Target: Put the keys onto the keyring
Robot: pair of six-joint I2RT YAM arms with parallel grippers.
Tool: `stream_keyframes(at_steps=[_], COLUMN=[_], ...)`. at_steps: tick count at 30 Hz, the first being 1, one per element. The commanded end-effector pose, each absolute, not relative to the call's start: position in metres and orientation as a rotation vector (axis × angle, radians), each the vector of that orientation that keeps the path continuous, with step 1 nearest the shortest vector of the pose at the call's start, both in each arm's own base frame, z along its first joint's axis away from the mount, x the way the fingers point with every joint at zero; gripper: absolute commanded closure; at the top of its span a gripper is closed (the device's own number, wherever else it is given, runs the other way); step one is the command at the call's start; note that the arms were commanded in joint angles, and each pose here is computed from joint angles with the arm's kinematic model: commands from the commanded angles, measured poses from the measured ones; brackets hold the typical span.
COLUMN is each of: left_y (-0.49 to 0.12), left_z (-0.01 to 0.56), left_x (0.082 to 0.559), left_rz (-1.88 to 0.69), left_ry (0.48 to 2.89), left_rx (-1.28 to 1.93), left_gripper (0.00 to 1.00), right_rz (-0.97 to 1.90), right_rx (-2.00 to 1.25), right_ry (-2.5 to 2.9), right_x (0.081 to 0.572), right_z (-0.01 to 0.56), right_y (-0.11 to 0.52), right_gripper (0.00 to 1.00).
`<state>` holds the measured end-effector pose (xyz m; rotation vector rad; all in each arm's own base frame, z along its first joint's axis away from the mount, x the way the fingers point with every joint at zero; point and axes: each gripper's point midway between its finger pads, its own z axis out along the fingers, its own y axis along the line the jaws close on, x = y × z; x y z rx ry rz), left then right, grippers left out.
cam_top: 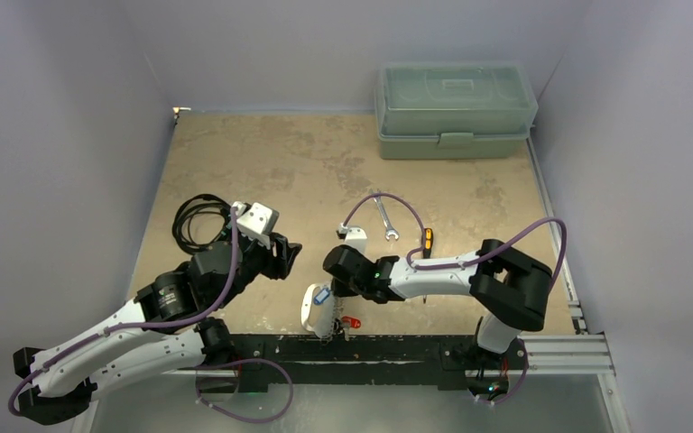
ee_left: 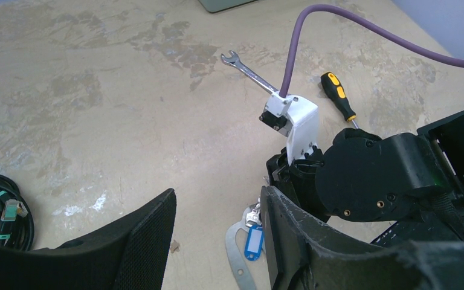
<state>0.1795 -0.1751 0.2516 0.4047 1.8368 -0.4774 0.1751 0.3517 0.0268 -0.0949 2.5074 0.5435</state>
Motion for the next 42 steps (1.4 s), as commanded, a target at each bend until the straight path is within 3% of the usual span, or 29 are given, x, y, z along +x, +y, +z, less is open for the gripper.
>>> stream_keyframes(at_steps=[1, 5, 10, 17, 20, 42], left_y=[-0.177, -0.177, -0.177, -0.177, -0.177, -0.208], left_z=[0.256, 0.255, 0.255, 0.254, 0.253, 0.266], left_x=[0.18, 0.18, 0.18, 0.18, 0.18, 0.166], left_rz=[-0.49, -0.487, -0.486, -0.483, -0.482, -0.688], left_ry=[1.829, 1.831, 1.834, 1.838, 1.838, 1.776], left_rx=[0.401, 0.401, 0.402, 0.404, 0.404, 0.473], left_gripper=[0.47, 0.47, 0.47, 0.47, 0.47, 0.44], right_rz=[0.594, 0.593, 0.593, 0.583, 0.591, 1.119], right_rx=[-0.102, -0.108, -0.106, -0.114, -0.102, -0.051], right_ry=[2.472, 2.469, 2.461, 2.458, 2.441, 1.933], right_x=[0.18, 0.181, 0.183, 0.184, 0.185, 0.178], right_z=[0.04, 0.04, 0.04, 0.04, 0.045, 0.191], right_y=[0.368, 0.371, 0.372, 0.371, 0.369, 0.349], right_gripper=[0.89, 0.82, 0.83, 1.0, 1.0, 1.0])
